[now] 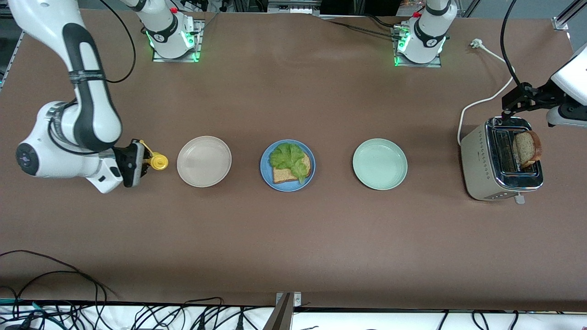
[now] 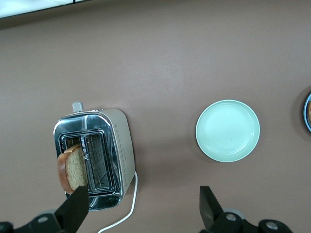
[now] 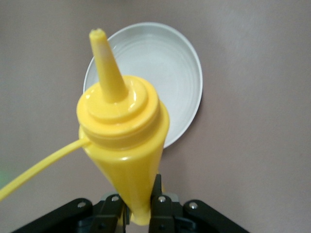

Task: Make sandwich in blue plate with both arms
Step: 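Lift and carry the mustard bottle over the blue plate with the right gripper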

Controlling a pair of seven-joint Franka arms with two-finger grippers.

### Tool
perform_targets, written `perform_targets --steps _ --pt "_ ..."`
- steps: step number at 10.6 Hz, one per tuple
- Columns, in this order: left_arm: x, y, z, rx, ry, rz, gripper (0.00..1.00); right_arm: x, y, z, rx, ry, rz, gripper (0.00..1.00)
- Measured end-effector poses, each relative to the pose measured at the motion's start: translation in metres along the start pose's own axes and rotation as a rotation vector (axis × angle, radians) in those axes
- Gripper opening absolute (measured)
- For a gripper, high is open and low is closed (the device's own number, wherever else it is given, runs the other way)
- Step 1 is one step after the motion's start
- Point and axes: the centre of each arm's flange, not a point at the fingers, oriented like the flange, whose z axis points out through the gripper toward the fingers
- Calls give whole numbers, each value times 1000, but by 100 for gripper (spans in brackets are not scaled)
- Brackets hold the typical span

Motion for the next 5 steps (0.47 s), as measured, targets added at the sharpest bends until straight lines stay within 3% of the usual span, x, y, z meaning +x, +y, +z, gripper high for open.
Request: perform_targets --steps 5 --pt "-2 -1 -4 1 9 -2 100 134 -25 -26 -170 -223 31 18"
